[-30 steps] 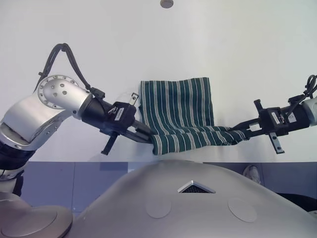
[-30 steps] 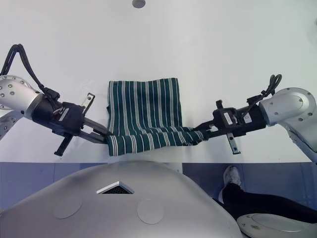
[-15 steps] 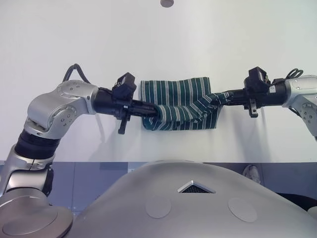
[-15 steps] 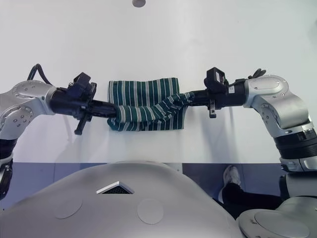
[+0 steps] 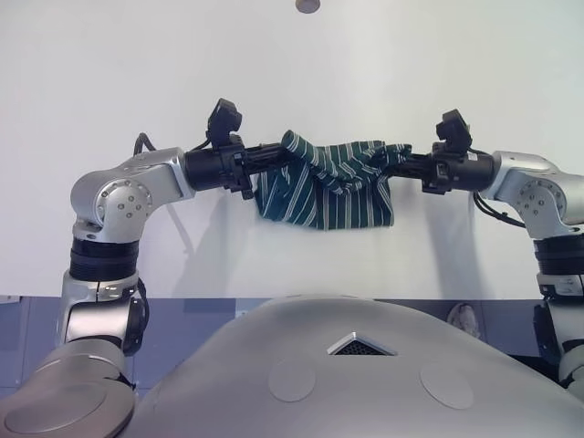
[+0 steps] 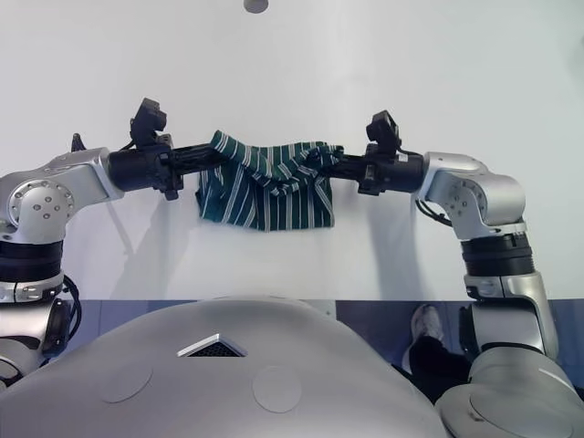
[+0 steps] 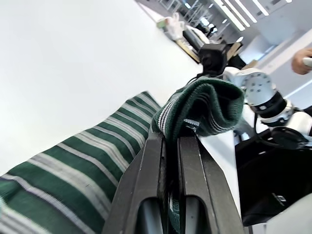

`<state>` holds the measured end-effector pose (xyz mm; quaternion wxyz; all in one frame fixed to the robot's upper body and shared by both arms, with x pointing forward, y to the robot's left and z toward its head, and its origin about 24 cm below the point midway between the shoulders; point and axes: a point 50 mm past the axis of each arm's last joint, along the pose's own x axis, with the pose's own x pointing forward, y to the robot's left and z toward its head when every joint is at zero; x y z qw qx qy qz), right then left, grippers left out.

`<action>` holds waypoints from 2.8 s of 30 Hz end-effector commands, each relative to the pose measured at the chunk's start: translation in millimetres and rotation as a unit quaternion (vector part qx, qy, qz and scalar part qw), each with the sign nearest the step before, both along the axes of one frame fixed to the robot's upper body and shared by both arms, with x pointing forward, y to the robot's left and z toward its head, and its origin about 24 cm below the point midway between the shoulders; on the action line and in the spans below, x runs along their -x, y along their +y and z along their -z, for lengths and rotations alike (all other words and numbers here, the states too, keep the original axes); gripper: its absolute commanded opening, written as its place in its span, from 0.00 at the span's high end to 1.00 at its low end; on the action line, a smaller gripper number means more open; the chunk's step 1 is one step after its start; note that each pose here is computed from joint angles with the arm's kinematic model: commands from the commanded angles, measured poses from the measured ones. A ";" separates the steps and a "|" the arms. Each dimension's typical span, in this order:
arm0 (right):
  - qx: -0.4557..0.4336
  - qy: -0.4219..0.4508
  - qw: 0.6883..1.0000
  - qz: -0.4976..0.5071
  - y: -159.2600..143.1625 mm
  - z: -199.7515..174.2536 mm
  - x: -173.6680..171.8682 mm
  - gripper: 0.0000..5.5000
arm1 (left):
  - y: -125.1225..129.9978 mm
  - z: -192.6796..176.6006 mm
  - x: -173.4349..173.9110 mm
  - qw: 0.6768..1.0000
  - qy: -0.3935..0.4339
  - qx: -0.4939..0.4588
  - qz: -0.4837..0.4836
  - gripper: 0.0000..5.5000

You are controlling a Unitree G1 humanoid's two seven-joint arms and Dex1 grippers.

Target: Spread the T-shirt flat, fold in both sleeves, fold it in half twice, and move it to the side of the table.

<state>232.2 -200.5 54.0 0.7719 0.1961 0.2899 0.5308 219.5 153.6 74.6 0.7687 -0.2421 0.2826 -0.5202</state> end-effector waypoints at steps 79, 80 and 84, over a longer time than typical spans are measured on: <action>0.091 -0.097 0.749 0.649 -58.6 56.4 -29.7 0.03 | 52.6 51.2 -141.5 0.701 -0.071 -0.414 -0.576 0.39; 0.087 -0.096 0.746 0.653 -57.0 57.7 -31.8 0.03 | 61.7 48.2 -142.7 0.683 -0.059 -0.415 -0.598 0.39; 0.082 -0.091 0.741 0.661 -50.4 66.2 -35.4 0.03 | 98.1 32.3 -143.3 0.626 -0.035 -0.409 -0.663 0.39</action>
